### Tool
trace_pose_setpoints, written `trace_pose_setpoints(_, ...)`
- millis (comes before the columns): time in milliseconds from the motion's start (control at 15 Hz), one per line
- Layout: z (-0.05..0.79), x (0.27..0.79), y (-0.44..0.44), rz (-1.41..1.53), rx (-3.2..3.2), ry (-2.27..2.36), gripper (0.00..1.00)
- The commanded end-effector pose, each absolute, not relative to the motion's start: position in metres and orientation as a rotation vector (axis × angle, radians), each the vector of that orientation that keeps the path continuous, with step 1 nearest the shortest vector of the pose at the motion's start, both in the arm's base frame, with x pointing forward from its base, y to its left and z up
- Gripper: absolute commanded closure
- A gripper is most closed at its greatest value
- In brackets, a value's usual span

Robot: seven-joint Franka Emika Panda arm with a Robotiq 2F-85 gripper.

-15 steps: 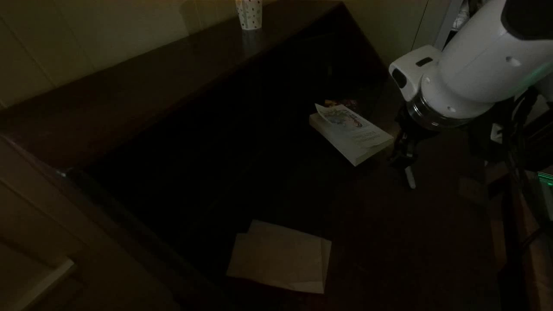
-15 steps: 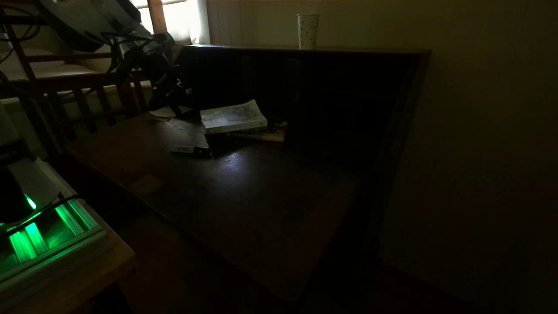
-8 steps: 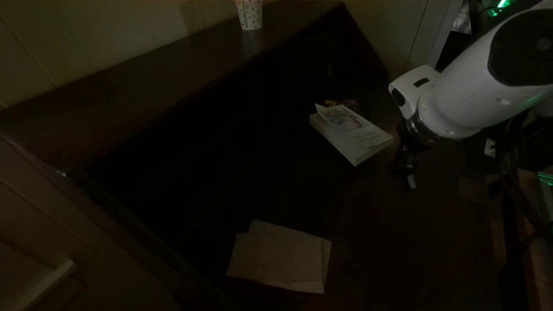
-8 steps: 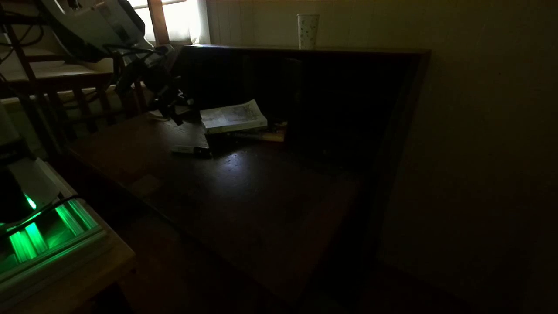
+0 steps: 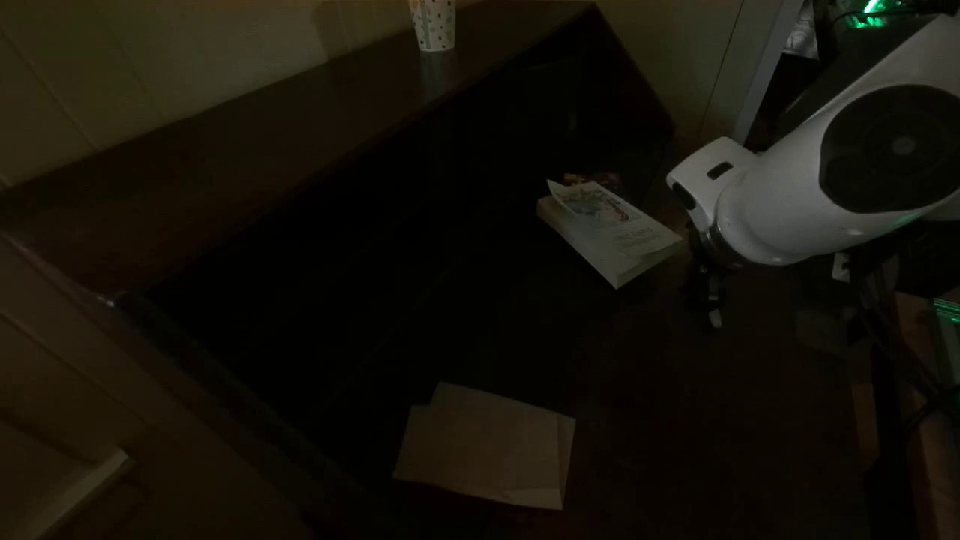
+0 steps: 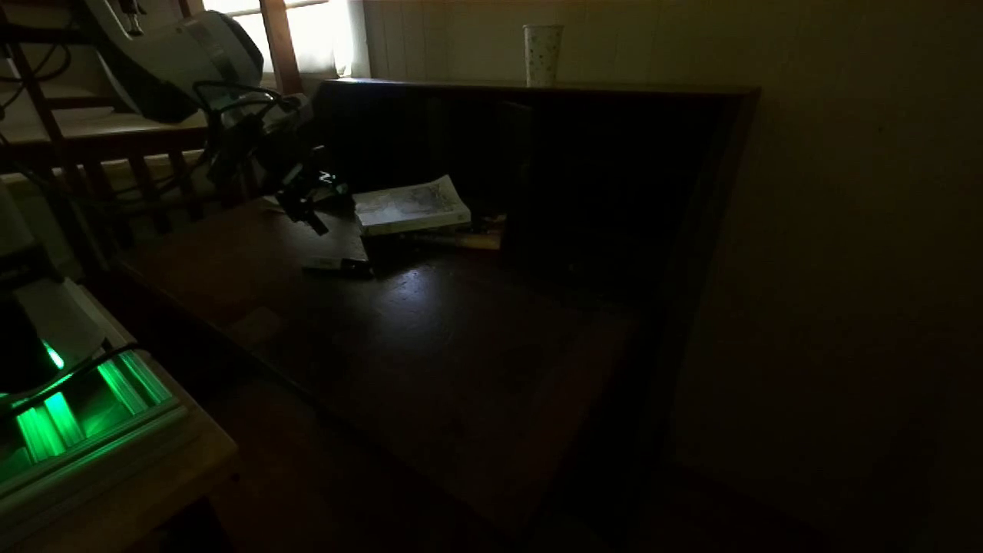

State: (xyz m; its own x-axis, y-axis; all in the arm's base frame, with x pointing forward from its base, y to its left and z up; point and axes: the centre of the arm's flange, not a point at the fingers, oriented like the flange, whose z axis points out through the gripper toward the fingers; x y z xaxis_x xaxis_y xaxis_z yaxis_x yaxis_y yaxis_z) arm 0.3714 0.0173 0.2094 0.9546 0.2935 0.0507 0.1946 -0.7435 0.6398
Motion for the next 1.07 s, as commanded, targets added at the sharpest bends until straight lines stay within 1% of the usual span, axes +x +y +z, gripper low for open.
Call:
trace_pose_setpoints(0, 0.201, 0.381, 0.014, 0.262, 2.347, 0.381, 0.00)
trace_pose_setpoints(67, 0.203, 0.383, 0.013, 0.305, 2.358, 0.369, 0.00)
trace_pose_setpoints(133, 0.205, 0.389, 0.006, 0.278, 2.440, 0.233, 0.00)
trace_pose_setpoints(200, 0.212, 0.379, 0.014, 0.263, 2.392, 0.326, 0.00)
trace_pose_setpoints(667, 0.212, 0.380, 0.015, 0.267, 2.395, 0.323, 0.00)
trace_pose_setpoints(1000, 0.204, 0.378, 0.023, 0.349, 2.228, 0.395, 0.00)
